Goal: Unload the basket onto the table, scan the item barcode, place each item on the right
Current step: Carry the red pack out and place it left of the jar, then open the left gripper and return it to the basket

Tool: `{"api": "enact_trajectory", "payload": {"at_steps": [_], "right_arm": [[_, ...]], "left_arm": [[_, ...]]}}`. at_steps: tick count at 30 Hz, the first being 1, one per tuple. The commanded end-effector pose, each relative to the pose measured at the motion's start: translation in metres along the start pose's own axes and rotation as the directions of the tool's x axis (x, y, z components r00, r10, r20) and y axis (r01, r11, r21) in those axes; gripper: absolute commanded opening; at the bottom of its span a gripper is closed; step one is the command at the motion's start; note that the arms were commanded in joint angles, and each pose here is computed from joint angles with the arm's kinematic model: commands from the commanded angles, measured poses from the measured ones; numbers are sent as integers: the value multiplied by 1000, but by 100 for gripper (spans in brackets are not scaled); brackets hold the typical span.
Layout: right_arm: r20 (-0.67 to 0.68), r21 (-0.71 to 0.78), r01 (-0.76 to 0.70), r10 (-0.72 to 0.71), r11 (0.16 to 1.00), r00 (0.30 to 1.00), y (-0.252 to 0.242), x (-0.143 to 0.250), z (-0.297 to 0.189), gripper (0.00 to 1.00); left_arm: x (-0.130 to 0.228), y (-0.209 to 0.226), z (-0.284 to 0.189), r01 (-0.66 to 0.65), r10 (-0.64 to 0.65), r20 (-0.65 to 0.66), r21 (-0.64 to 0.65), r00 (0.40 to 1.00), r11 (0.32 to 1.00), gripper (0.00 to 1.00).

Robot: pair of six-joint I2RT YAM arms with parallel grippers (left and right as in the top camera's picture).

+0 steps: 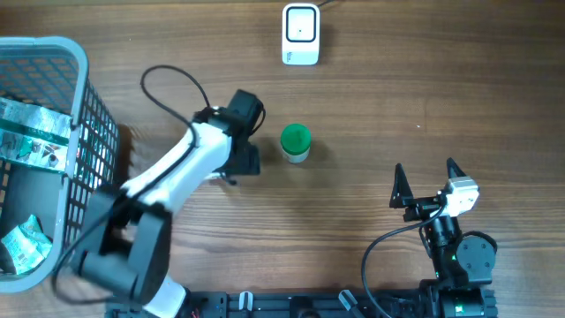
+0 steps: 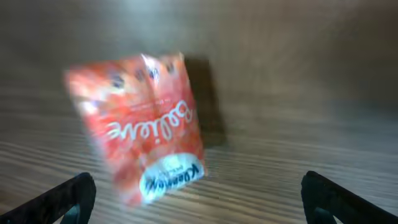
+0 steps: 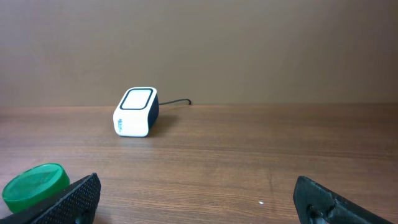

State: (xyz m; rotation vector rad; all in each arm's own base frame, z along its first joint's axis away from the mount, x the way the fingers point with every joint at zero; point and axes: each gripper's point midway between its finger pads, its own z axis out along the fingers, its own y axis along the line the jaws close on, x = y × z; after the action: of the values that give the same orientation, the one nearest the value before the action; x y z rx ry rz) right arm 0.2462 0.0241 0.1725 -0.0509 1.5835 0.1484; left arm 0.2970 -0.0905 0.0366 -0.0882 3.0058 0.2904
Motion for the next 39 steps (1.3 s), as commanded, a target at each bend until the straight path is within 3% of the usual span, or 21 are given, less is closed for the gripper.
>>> {"api": "enact_trajectory", "payload": {"at_steps": [1, 6, 9, 12, 21, 23, 28, 31, 34, 36, 39], "right_arm": [[4, -11, 9, -9, 1000, 1000, 2, -1, 0, 100], [4, -11, 9, -9, 1000, 1000, 2, -1, 0, 100], [4, -11, 9, -9, 1000, 1000, 2, -1, 0, 100], [4, -11, 9, -9, 1000, 1000, 2, -1, 0, 100], [4, -11, 9, -9, 1000, 1000, 2, -1, 0, 100], [4, -11, 9, -9, 1000, 1000, 2, -1, 0, 100], [4, -11, 9, -9, 1000, 1000, 2, -1, 0, 100], [4, -11, 9, -9, 1000, 1000, 2, -1, 0, 100], [4, -11, 9, -9, 1000, 1000, 2, -1, 0, 100], [4, -11, 9, -9, 1000, 1000, 2, -1, 0, 100], [4, -11, 9, -9, 1000, 1000, 2, -1, 0, 100]], "left_arm": [[-63, 29, -99, 104, -95, 367, -6, 925, 995, 100], [-97, 58, -212, 238, -330, 637, 228, 696, 944, 100], [-93, 75, -276, 219, -438, 720, 382, 539, 898, 100], [-78, 88, -299, 209, -465, 737, 419, 489, 884, 100], [-67, 113, -302, 290, -458, 767, 360, 450, 887, 100], [-69, 121, -307, 322, -466, 784, 354, 410, 878, 100], [-82, 152, -343, 402, -435, 871, 323, 229, 857, 100], [-87, 186, -352, 485, -470, 874, 359, 125, 798, 100], [-83, 235, -343, 598, -500, 864, 366, 67, 713, 100], [-77, 261, -330, 653, -551, 834, 398, 37, 645, 100], [-60, 301, -298, 745, -664, 747, 459, -29, 484, 100]]}}
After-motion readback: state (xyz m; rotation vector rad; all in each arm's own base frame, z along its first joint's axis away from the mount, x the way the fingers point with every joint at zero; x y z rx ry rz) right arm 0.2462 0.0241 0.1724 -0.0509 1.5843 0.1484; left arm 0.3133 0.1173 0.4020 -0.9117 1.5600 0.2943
